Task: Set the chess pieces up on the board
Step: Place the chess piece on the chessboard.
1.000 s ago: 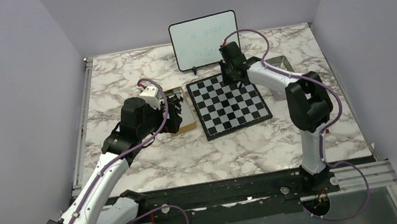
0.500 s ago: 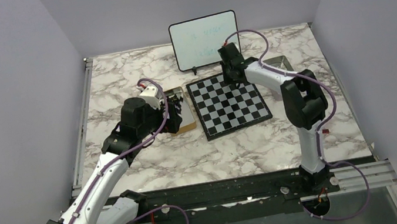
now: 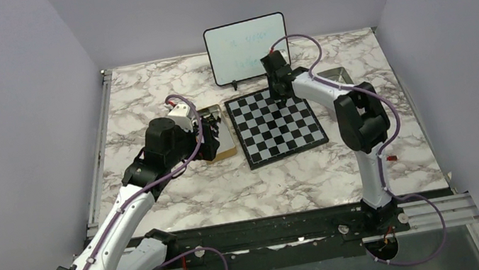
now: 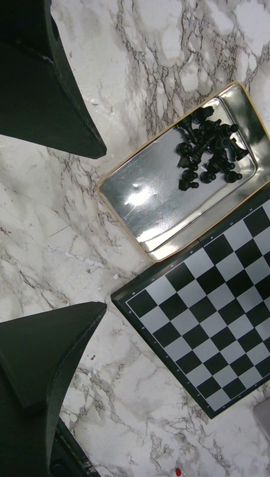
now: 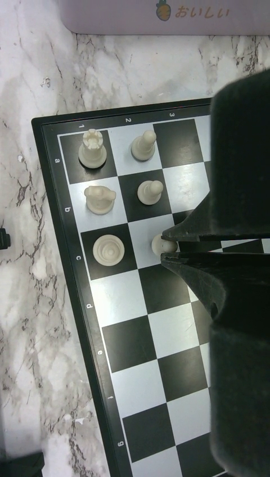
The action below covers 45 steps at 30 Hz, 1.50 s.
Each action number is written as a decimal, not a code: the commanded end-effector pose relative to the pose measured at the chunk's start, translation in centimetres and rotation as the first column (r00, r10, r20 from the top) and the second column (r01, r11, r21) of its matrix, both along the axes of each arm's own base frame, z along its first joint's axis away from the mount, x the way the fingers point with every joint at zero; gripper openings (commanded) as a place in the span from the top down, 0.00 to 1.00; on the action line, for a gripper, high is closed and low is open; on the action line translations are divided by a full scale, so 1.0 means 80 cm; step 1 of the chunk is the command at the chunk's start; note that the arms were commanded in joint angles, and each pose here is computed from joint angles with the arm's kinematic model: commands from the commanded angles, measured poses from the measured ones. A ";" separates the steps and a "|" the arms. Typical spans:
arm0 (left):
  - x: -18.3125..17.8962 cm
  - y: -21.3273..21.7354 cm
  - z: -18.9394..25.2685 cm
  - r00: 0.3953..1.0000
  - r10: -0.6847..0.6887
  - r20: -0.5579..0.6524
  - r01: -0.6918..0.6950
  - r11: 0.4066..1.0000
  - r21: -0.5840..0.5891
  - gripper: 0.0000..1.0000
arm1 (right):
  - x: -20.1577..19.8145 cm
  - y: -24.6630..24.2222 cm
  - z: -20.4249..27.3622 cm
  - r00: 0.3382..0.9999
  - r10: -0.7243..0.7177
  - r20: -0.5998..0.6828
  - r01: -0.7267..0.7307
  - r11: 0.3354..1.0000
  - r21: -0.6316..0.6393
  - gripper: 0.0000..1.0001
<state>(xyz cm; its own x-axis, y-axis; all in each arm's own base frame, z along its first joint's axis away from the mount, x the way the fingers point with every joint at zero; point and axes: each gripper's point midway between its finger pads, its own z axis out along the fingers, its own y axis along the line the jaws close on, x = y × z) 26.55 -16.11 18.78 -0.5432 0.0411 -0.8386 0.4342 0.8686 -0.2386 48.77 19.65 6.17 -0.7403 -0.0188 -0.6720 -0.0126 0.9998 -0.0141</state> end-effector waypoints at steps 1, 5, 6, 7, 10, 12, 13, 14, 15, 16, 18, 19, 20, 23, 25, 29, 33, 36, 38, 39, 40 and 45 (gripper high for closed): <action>-0.002 -0.002 0.007 1.000 -0.015 0.023 0.015 1.000 -0.003 0.01 | 0.004 -0.005 -0.003 1.000 -0.023 0.001 0.023 0.999 -0.035 0.93; -0.002 -0.002 0.007 1.000 -0.016 0.022 0.016 1.000 -0.003 0.01 | 0.002 -0.007 -0.008 1.000 -0.029 -0.008 0.029 0.999 -0.043 0.92; -0.002 -0.002 0.007 1.000 -0.016 0.023 0.016 1.000 -0.003 0.01 | 0.002 -0.008 -0.010 1.000 -0.029 -0.011 0.029 0.999 -0.045 0.91; -0.002 -0.002 0.007 1.000 -0.016 0.022 0.016 1.000 -0.003 0.01 | 0.002 -0.008 -0.011 1.000 -0.029 -0.011 0.028 0.999 -0.046 0.91; -0.002 -0.002 0.007 1.000 -0.016 0.022 0.016 1.000 -0.003 0.01 | 0.002 -0.008 -0.013 1.000 -0.027 -0.014 0.027 0.998 -0.048 0.91; -0.002 -0.002 0.007 1.000 -0.016 0.022 0.016 1.000 -0.003 0.01 | 0.002 -0.007 -0.013 1.000 -0.026 -0.014 0.025 0.999 -0.048 0.90; -0.002 -0.002 0.007 1.000 -0.016 0.023 0.016 1.000 -0.003 0.01 | 0.002 -0.007 -0.014 1.000 -0.024 -0.015 0.024 0.998 -0.050 0.90; -0.002 -0.002 0.007 1.000 -0.016 0.023 0.016 1.000 -0.004 0.01 | 0.002 -0.006 -0.015 1.000 -0.022 -0.016 0.021 0.999 -0.048 0.90; -0.002 -0.002 0.007 1.000 -0.016 0.023 0.016 1.000 -0.003 0.01 | 0.002 -0.007 -0.015 1.000 -0.022 -0.017 0.021 0.999 -0.048 0.90; -0.002 -0.002 0.007 1.000 -0.016 0.023 0.016 1.000 -0.004 0.01 | 0.002 -0.006 -0.016 1.000 -0.023 -0.019 0.022 0.999 -0.046 0.90; -0.002 -0.002 0.007 1.000 -0.016 0.023 0.016 1.000 -0.004 0.01 | 0.002 -0.006 -0.017 1.000 -0.022 -0.020 0.021 0.999 -0.047 0.89; -0.003 -0.002 0.007 1.000 -0.016 0.022 0.016 1.000 -0.003 0.01 | 0.002 -0.006 -0.018 1.000 -0.022 -0.021 0.021 0.999 -0.048 0.89; -0.003 -0.002 0.007 1.000 -0.016 0.024 0.016 1.000 -0.004 0.01 | 0.002 -0.006 -0.018 0.999 -0.022 -0.022 0.021 0.999 -0.048 0.89; -0.002 -0.002 0.007 1.000 -0.016 0.023 0.016 1.000 -0.004 0.01 | 0.002 -0.006 -0.019 0.999 -0.023 -0.025 0.022 0.999 -0.049 0.87; -0.003 -0.002 0.007 1.000 -0.016 0.023 0.016 1.000 -0.004 0.01 | 0.003 -0.006 -0.018 0.999 -0.023 -0.024 0.022 0.999 -0.047 0.86; -0.003 -0.001 0.008 1.000 -0.015 0.026 0.015 1.000 -0.005 0.01 | 0.002 -0.006 -0.019 0.999 -0.022 -0.029 0.020 0.999 -0.050 0.83; -0.003 -0.001 0.009 1.000 -0.014 0.027 0.014 1.000 -0.006 0.01 | 0.002 -0.007 -0.015 0.999 -0.023 -0.027 0.021 0.998 -0.051 0.81; -0.003 -0.001 0.009 1.000 -0.015 0.027 0.015 1.000 -0.007 0.01 | 0.001 -0.006 -0.008 0.999 -0.021 -0.027 0.020 0.999 -0.046 0.79; -0.003 -0.001 0.009 1.000 -0.015 0.027 0.015 1.000 -0.007 0.01 | 0.001 -0.004 -0.001 1.000 -0.014 -0.020 0.013 0.999 -0.037 0.77; -0.004 -0.001 0.008 1.000 -0.015 0.027 0.015 1.000 -0.007 0.01 | 0.000 -0.003 0.004 1.000 -0.011 -0.019 0.010 0.999 -0.033 0.76; -0.004 -0.001 0.008 1.000 -0.015 0.026 0.016 1.000 -0.008 0.01 | 0.000 -0.003 0.008 1.000 -0.010 -0.017 0.009 1.000 -0.030 0.75; -0.005 -0.001 0.009 0.999 -0.015 0.028 0.016 1.000 -0.010 0.01 | -0.002 0.000 0.034 1.000 0.008 0.004 -0.008 1.000 -0.010 0.73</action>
